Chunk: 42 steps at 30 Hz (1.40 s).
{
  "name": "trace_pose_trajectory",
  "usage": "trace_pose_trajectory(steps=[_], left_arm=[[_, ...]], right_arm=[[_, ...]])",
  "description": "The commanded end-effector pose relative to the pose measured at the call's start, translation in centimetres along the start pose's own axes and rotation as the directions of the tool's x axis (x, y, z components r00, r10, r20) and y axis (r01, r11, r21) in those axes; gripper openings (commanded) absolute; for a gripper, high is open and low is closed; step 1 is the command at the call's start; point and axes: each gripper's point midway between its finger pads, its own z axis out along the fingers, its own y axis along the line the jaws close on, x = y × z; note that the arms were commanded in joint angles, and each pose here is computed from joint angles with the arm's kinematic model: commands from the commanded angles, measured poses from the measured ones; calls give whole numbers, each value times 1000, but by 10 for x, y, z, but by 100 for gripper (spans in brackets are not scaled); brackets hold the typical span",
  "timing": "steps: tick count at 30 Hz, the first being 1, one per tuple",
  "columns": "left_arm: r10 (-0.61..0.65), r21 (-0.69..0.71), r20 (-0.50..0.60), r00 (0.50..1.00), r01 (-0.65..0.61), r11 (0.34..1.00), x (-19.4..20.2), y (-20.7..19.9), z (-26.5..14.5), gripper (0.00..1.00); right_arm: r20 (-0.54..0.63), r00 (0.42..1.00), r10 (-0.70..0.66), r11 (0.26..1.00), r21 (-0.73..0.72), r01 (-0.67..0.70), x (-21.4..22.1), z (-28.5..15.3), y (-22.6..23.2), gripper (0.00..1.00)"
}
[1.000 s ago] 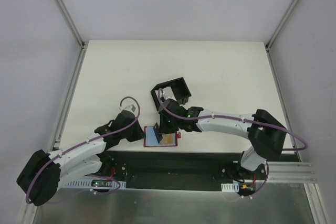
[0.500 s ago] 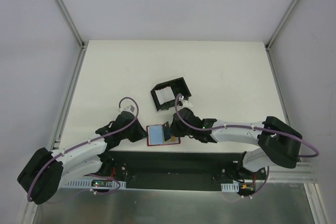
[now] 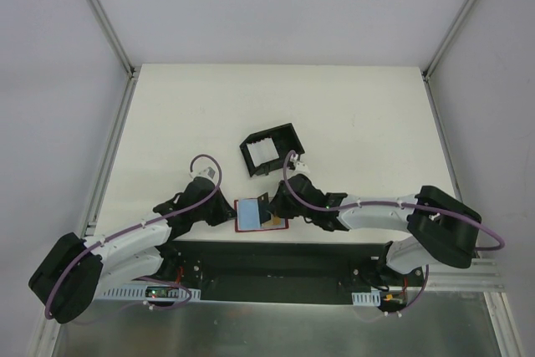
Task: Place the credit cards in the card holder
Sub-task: Insert the credit card into the card holder.
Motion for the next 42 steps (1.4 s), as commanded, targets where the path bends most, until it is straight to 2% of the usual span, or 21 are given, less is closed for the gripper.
trace_pose_trajectory(steps=[1,6,14,35,42], left_arm=[[10,-92,-24,1000,-12,996,10,27,2,0],[10,-90,-17,1000,-11,996,9,25,1,0],[15,-88,-22,1000,-17,996,9,25,1,0],[25,-83,-20,999,-27,996,8,22,1,0],[25,-80,-18,1000,-27,996,7,21,1,0]], right_arm=[[32,998,50,998,-34,-48,-7,-8,6,0],[34,997,67,998,-6,-67,-5,-10,-3,0],[102,993,56,996,-82,-47,-30,-24,20,0],[-57,989,137,989,-50,-140,13,10,4,0],[8,997,81,996,-23,-81,-5,-5,4,0]])
